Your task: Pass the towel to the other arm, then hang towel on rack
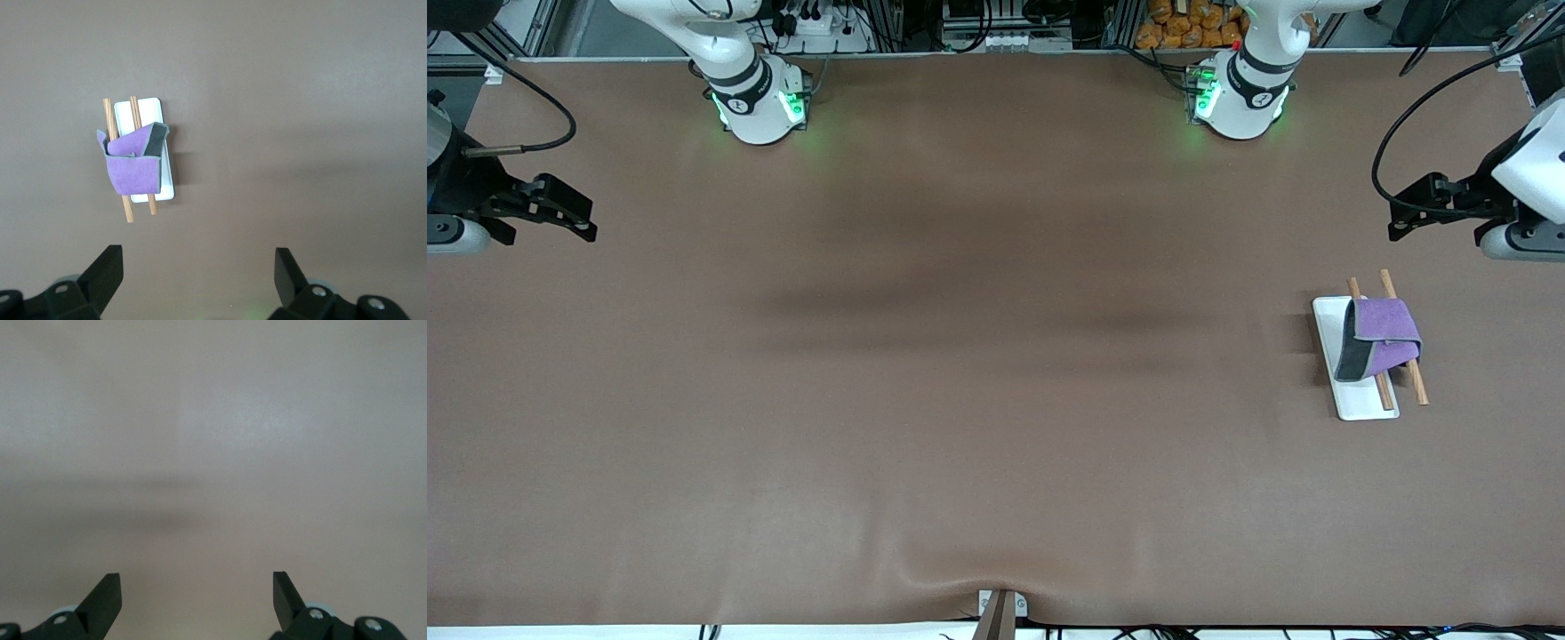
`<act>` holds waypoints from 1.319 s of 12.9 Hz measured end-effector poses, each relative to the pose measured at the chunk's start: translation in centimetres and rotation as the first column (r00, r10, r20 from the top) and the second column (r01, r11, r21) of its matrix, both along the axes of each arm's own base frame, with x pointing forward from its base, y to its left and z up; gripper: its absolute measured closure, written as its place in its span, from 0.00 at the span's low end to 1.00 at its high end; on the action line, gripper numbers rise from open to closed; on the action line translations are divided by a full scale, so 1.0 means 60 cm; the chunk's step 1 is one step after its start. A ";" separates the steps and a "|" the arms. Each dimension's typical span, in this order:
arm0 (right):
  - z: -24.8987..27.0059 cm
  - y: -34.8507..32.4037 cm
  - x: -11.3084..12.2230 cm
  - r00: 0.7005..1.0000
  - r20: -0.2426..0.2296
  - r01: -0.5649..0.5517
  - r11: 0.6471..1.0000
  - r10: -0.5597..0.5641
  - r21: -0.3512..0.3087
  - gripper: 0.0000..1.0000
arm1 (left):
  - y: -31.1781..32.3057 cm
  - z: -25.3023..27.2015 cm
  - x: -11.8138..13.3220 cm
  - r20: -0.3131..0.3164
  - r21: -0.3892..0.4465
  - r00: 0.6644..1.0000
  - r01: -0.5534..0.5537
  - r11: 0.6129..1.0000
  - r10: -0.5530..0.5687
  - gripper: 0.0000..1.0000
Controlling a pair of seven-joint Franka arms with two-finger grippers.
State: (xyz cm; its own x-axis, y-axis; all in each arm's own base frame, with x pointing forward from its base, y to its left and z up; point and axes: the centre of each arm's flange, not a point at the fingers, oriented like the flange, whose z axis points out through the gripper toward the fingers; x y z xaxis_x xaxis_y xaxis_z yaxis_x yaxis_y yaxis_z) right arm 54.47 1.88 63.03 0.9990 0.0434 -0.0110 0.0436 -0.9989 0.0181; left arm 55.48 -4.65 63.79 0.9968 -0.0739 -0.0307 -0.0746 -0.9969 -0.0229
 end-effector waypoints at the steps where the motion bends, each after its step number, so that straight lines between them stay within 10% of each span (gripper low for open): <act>1: 0.000 0.000 0.000 1.000 0.000 0.000 1.000 0.000 0.000 0.00 | 0.000 0.001 -0.010 -0.002 0.001 1.000 -0.013 1.000 0.013 0.00; 17: 0.000 -0.001 0.000 1.000 0.000 0.001 1.000 -0.001 0.000 0.00 | 0.004 0.023 -0.061 0.014 0.005 0.994 -0.109 0.994 0.109 0.00</act>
